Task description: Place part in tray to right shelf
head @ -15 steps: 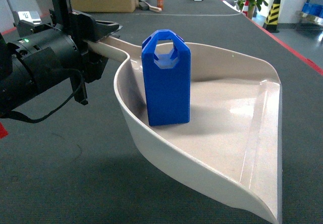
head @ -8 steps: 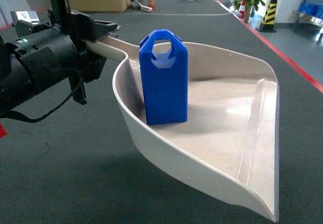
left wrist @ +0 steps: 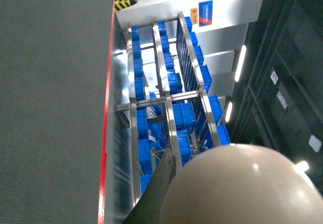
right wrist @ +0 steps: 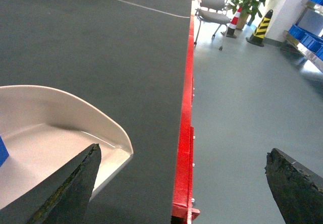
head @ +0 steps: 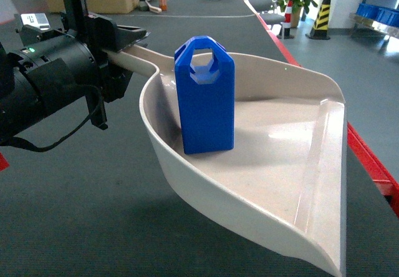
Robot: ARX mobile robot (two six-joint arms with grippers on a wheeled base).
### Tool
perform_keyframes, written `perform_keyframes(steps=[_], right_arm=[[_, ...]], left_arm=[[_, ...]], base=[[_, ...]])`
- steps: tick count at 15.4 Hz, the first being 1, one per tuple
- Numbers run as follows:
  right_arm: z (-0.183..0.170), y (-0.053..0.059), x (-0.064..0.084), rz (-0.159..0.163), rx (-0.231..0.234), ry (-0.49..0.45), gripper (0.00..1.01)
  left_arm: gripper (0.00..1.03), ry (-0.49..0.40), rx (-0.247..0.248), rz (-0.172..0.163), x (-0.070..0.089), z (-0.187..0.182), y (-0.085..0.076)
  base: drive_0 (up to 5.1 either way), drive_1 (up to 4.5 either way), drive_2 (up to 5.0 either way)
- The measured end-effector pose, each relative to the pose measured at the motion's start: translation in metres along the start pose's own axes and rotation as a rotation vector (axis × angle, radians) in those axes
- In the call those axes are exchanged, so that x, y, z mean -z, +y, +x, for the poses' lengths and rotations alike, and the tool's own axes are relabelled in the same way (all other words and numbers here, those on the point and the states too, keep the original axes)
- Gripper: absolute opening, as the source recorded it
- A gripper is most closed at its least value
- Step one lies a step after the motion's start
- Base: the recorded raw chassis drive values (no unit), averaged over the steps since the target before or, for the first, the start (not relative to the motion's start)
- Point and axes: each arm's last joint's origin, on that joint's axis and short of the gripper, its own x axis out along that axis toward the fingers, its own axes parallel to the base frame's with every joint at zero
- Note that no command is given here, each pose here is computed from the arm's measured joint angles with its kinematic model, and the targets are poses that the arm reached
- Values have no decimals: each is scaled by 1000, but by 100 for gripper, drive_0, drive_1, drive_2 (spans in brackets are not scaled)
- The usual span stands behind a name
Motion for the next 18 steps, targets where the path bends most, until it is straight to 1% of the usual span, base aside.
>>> perform_keyframes(steps=[5,6,8,9,11,15,18], right_arm=[[0,0,0,0,0,-3,98],[0,0,0,1,1,-4,98],[0,0,0,0,1,0,98],[0,0,-1,1,2,-5,98],[0,0,0,0,2,-3,98],[0,0,0,0,1,-2,98],[0,0,0,1,1,-3,98]], left_arm=[[12,1,-2,0,0,0,0],[12,0,4,1,0,0,0],[12,1,-8,-1,0,0,1],[12,0,4,1,0,0,0],[12,2,-3,0,0,0,0],[12,0,1,1,0,0,0],[12,2,2,0,1,0,0]], base=[[481,-369,-78],[481,-369,-78],[481,-369,-78],[481,-369,-78],[481,-369,-78],[481,-369,-78],[511,-234,-234]])
